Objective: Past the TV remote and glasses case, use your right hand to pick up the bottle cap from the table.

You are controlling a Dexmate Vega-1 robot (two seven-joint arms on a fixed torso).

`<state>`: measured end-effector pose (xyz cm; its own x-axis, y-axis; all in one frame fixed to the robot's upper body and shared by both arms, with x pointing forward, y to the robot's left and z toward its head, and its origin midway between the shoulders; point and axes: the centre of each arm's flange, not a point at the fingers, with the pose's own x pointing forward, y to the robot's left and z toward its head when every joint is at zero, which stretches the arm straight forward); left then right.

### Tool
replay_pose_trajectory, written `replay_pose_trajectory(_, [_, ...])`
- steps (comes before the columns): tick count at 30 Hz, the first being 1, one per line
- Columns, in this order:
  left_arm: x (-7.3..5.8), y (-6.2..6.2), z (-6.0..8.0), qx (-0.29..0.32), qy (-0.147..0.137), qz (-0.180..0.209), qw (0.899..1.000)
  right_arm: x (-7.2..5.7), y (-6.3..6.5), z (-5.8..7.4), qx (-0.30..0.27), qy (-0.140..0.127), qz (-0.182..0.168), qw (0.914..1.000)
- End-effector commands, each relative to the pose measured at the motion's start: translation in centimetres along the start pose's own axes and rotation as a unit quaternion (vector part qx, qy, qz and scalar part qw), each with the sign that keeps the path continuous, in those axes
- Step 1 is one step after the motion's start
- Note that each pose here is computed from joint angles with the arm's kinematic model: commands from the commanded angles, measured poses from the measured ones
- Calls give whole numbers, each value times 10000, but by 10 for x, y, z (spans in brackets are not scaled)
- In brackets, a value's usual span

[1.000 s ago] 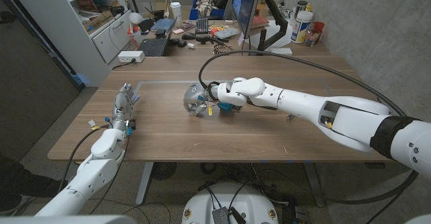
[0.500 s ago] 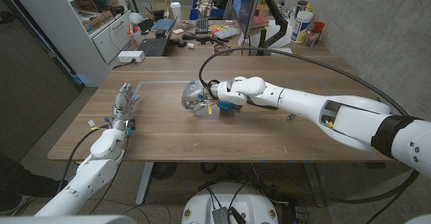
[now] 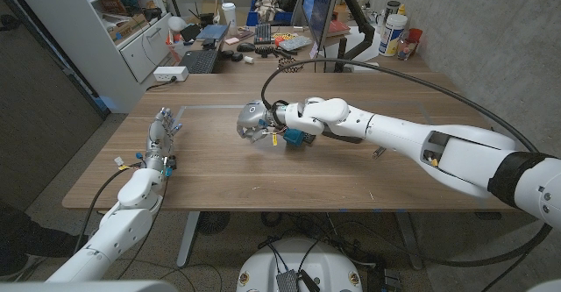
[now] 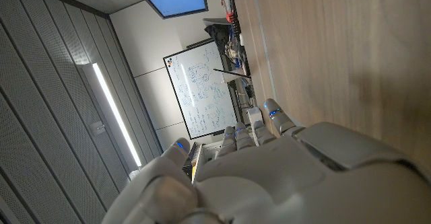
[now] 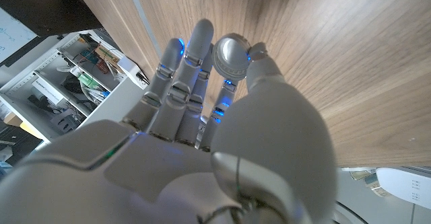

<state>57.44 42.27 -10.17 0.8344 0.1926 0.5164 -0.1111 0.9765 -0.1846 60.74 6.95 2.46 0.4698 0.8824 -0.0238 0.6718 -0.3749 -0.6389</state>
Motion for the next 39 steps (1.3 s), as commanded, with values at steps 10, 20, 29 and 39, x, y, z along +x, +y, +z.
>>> replay_pose_trajectory(10, [-8,-6,5,30,-83,-3,10000,-12,-14,-9,-134,139,-182,9996])
replay_pose_trajectory(20, [-12,-6,7,32,-125,4,9999,-16,-21,-12,-208,169,-270,9993])
replay_pose_trajectory(29, [-14,-6,8,38,-153,18,9999,-18,-29,-16,-246,243,-362,9987])
replay_pose_trajectory(39, [-16,-6,10,76,-160,15,9998,-21,-38,-25,-265,413,-553,9973])
